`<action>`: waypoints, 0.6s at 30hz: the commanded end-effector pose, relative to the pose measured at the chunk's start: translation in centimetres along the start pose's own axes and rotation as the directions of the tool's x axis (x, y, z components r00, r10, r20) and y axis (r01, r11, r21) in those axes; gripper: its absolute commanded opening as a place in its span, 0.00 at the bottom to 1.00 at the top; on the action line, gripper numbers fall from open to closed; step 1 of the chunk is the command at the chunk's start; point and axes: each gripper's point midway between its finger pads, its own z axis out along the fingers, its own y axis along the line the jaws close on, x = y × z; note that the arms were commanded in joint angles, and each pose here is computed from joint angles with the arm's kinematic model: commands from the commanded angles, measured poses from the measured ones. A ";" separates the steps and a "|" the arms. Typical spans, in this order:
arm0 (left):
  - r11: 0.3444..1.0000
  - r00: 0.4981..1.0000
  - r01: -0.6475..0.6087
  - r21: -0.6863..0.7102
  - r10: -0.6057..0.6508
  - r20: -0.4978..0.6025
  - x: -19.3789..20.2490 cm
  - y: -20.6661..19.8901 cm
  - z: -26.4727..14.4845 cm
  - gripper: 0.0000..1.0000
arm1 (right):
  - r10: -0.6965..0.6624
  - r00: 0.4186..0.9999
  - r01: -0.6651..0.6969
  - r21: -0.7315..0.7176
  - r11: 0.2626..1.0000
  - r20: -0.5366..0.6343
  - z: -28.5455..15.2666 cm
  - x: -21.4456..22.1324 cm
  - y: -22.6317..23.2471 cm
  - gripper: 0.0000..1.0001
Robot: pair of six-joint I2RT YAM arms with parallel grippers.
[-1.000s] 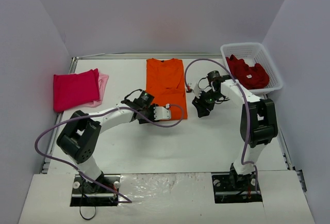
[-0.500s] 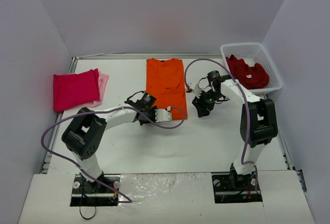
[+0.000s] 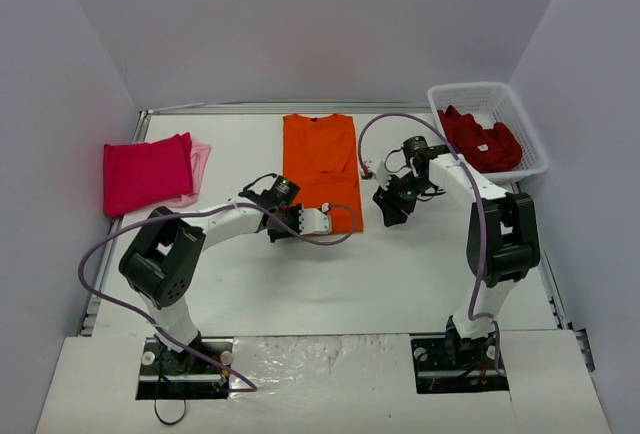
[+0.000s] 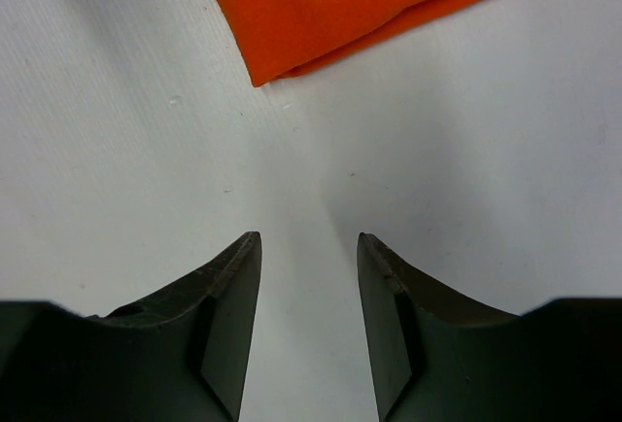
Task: Fold and stack the t-shirts
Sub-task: Grab one side of the 2/3 rectangular tshirt with both arms
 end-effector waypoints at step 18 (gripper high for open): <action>0.924 0.972 0.193 0.329 -0.227 0.067 -0.2 -1.5 -2.7 0.02 | -0.360 0.932 0.356 0.082 0.931 0.032 -1.2 -3.9 5.3 0.42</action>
